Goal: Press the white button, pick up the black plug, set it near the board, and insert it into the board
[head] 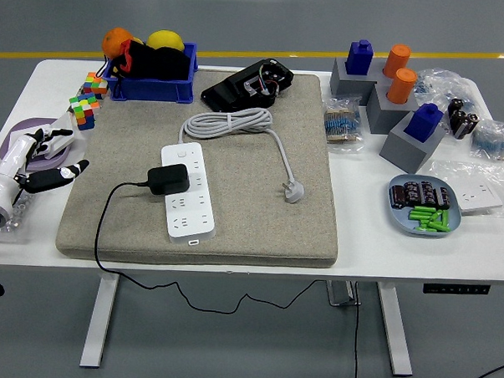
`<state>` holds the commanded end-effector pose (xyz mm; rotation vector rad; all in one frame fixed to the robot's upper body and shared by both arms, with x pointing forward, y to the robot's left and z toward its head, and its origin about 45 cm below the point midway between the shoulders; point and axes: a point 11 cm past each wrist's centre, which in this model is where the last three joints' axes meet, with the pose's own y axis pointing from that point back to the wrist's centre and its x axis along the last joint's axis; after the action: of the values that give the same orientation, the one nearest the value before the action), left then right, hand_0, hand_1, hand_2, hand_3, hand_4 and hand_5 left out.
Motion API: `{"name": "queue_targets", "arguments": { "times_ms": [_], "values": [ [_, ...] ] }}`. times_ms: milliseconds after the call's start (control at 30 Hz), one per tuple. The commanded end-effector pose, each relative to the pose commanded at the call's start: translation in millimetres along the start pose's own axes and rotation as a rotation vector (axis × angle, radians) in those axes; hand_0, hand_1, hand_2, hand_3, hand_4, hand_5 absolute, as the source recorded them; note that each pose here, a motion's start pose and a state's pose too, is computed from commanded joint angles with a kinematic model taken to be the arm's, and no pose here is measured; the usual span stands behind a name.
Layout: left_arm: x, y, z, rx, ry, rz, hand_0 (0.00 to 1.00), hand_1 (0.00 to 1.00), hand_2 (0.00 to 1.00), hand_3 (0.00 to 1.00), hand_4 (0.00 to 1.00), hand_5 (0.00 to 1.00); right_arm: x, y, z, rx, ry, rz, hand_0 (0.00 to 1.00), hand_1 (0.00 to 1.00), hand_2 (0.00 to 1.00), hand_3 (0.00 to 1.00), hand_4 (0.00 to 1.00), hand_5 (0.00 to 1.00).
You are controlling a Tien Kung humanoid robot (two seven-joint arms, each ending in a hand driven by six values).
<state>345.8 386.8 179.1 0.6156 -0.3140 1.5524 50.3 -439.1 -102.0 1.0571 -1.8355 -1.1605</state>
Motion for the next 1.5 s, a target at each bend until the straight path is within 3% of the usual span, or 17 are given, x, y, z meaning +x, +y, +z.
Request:
{"name": "queue_targets", "arguments": {
  "times_ms": [500,967,1500],
  "values": [
    [5.5,-1.3,8.5,-0.031,0.002,0.013,0.932,0.977,0.918,0.778,0.808,0.171,-8.5,-1.8,-12.4,0.041,-0.004,-0.008,0.853,0.704,0.695,0.676,0.800,0.601],
    [1.6,0.0,6.8,-0.022,-0.006,-0.009,0.920,0.963,0.881,0.771,0.799,0.152,-10.4,-2.3,-15.0,0.048,-0.016,-0.006,0.849,0.701,0.690,0.670,0.786,0.580],
    [-1.9,-11.0,32.3,-0.092,-0.013,-0.037,0.870,0.901,0.801,0.744,0.786,0.153,-10.5,-2.9,-27.5,0.075,-0.033,-0.003,0.848,0.698,0.687,0.665,0.773,0.572]
  ]
}}
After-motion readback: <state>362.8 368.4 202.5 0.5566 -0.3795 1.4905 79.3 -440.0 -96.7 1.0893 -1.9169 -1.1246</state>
